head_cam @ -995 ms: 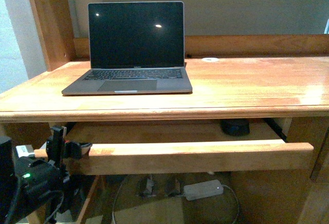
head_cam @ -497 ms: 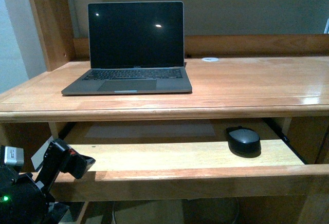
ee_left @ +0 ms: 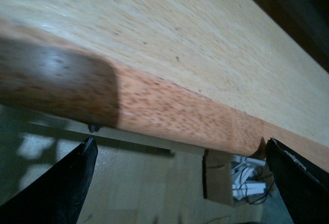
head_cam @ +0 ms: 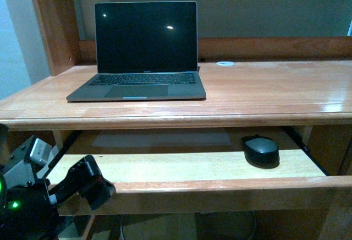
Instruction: Place mouse
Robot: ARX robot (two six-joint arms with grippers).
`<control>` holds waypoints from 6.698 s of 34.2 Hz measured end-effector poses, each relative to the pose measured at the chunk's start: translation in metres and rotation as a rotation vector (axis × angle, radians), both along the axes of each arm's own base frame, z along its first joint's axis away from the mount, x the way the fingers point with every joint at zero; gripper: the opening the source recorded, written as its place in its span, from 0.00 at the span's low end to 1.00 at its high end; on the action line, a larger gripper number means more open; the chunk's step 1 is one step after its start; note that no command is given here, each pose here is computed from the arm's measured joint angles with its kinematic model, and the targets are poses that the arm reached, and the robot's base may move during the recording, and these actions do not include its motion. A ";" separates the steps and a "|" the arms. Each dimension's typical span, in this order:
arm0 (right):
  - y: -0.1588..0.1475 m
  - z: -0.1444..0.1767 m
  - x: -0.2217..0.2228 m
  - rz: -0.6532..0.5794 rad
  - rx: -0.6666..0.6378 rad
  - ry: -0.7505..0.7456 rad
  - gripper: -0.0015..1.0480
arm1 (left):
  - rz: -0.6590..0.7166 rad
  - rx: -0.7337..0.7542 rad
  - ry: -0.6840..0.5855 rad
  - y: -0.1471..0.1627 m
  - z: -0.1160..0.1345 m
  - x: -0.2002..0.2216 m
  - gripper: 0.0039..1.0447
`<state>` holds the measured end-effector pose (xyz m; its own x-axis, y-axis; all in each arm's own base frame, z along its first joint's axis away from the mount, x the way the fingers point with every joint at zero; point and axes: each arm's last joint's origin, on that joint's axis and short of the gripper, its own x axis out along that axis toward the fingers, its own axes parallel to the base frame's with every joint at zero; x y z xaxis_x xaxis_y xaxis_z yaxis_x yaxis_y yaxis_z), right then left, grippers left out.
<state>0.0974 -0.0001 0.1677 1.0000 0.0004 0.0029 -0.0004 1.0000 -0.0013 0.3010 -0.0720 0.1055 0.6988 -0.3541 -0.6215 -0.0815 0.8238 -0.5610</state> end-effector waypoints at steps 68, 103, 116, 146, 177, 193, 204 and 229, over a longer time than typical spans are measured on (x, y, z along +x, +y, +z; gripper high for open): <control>0.000 0.000 0.000 -0.001 0.000 0.000 0.94 | 0.164 0.585 -0.782 0.072 0.070 -0.156 0.01; 0.000 0.000 0.000 0.000 0.000 0.000 0.94 | 0.168 0.590 -0.798 0.072 0.064 -0.183 0.01; 0.000 0.000 0.000 0.000 0.000 0.000 0.94 | 0.168 0.590 -0.800 0.072 0.064 -0.189 0.01; 0.000 0.000 0.000 0.000 0.000 0.000 0.94 | 0.168 0.591 -0.794 0.072 0.060 -0.204 0.07; 0.059 0.009 0.147 0.068 0.042 0.411 0.94 | 0.168 0.591 -0.796 0.072 0.061 -0.204 0.94; 0.104 0.001 0.207 0.072 0.041 0.466 0.94 | 0.168 0.591 -0.796 0.072 0.061 -0.204 0.94; 0.097 -0.022 0.267 -0.031 0.099 0.529 0.94 | 0.168 0.591 -0.795 0.072 0.061 -0.204 0.94; 0.106 -0.054 0.325 -0.053 0.092 0.630 0.73 | 0.168 0.591 -0.795 0.072 0.061 -0.204 0.94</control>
<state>0.4219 0.1057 0.1134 0.8085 -0.0216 -0.5881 0.0768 0.9946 0.0691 0.0973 0.0001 0.1661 1.0000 0.0019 0.0032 -0.0019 1.0000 -0.0074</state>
